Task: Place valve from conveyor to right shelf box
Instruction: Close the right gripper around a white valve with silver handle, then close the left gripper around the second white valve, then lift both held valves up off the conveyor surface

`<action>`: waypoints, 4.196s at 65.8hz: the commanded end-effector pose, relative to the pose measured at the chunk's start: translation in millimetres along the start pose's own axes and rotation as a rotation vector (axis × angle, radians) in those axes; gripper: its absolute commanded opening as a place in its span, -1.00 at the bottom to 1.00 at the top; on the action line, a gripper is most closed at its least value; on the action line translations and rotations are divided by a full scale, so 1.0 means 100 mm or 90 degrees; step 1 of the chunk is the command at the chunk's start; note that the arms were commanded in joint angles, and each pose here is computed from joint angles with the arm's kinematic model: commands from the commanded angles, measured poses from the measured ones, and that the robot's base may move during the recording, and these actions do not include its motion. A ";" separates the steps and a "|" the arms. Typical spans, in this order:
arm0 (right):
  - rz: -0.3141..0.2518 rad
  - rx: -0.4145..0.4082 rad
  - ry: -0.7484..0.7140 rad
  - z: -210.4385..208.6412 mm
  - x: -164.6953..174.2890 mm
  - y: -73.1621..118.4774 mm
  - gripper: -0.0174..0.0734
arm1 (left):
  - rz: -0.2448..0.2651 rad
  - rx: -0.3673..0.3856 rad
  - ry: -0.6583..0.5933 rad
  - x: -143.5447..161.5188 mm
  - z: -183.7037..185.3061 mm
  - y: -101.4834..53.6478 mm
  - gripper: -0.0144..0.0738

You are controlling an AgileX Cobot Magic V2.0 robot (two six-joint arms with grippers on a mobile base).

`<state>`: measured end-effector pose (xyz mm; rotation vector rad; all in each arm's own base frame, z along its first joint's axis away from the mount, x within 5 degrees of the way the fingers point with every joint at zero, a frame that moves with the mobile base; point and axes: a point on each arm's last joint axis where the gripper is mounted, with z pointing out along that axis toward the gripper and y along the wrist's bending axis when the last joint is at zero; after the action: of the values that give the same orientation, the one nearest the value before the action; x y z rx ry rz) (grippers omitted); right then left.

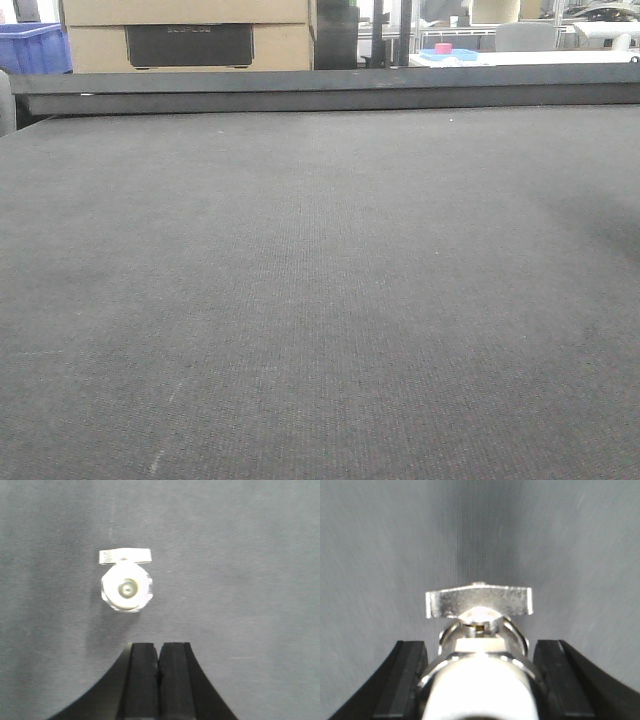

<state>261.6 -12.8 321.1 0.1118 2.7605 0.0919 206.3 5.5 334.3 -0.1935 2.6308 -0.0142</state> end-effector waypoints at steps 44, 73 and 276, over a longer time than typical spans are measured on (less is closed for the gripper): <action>-0.005 0.005 -0.063 -0.15 0.13 0.00 -0.97 | 0.109 -0.035 0.153 -0.26 1.18 -0.02 0.38; -0.005 0.005 -0.064 -0.15 0.13 0.00 -0.97 | 0.077 -0.039 0.154 -0.34 1.27 -0.03 0.32; -0.023 0.009 -0.428 -0.64 1.13 0.00 -0.97 | 0.087 0.095 -0.514 0.96 -0.59 0.04 -0.92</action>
<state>131.7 -4.8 329.8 0.0893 2.1803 0.0387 94.5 -5.7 333.5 0.0526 1.8878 -0.0545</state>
